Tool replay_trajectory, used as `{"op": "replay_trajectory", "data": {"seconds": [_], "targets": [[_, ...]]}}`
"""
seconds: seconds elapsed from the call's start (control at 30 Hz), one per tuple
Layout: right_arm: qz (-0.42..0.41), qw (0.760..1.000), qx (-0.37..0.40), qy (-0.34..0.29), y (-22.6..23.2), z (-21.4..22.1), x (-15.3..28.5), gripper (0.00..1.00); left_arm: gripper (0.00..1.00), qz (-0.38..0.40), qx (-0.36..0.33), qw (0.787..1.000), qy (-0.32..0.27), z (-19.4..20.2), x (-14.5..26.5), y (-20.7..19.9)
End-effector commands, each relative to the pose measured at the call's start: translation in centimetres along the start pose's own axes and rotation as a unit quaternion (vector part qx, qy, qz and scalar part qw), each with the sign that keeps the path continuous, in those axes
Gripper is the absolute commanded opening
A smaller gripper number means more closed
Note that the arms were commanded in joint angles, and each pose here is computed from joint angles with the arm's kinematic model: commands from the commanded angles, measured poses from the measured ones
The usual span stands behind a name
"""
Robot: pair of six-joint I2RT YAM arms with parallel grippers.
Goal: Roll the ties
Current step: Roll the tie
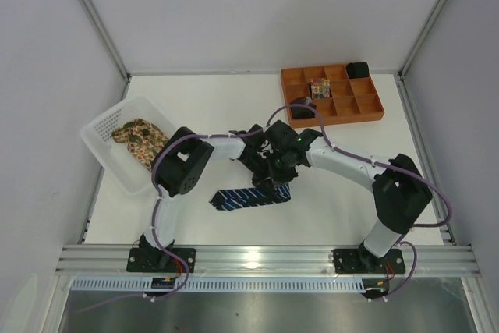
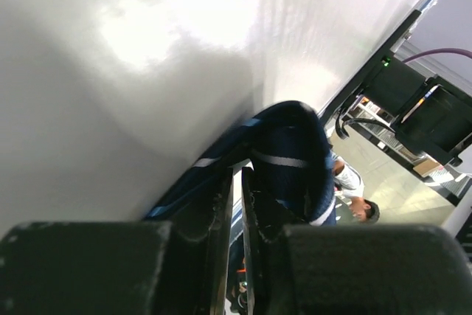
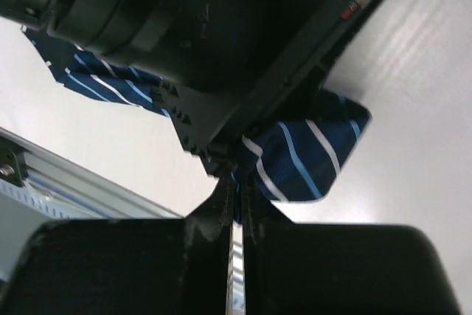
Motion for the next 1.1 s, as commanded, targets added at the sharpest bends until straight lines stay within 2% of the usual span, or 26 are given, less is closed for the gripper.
{"op": "replay_trajectory", "data": {"seconds": [0.0, 0.1, 0.23, 0.37, 0.6, 0.87, 1.07], "targets": [[-0.092, 0.996, 0.006, 0.003, 1.7, -0.1, -1.6, 0.02, 0.16, -0.014, -0.014, 1.0, -0.006, -0.2, 0.2, 0.8], [-0.09, 0.996, 0.004, -0.003, 1.6, -0.1, -2.3, 0.02, 0.16, -0.031, -0.013, 0.999, -0.002, -0.3, 0.6, 1.2], [-0.082, 0.997, -0.009, -0.007, 1.0, 0.1, -2.8, 0.0, 0.27, -0.076, -0.028, 0.997, -0.016, -0.2, 1.5, 2.0], [-0.076, 0.997, -0.019, -0.016, 0.5, 0.2, -2.8, 0.0, 0.33, -0.082, -0.039, 0.996, -0.025, 0.4, 2.3, 2.4], [-0.06, 0.998, -0.018, -0.025, 0.2, -0.2, -2.5, 0.0, 0.21, -0.081, -0.051, 0.994, -0.047, 1.3, 3.8, 2.6], [-0.067, 0.998, -0.008, -0.018, 0.2, -0.6, -2.9, 0.0, 0.17, -0.081, -0.057, 0.992, -0.074, 2.1, 6.2, 2.4], [-0.072, 0.997, -0.002, -0.012, 0.6, -1.0, -3.3, 0.0, 0.15, -0.098, -0.035, 0.991, -0.081, 2.2, 6.7, 4.8]]}}
Point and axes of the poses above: each gripper's point midway between its finger pads, its own x axis back along the fingers, its own y axis along the line the jaws close on, z = x × y, the point moved 9 cm from there along x, back along the fingers, and after that the axes turned 11 degrees about x, right-handed, at the moved point
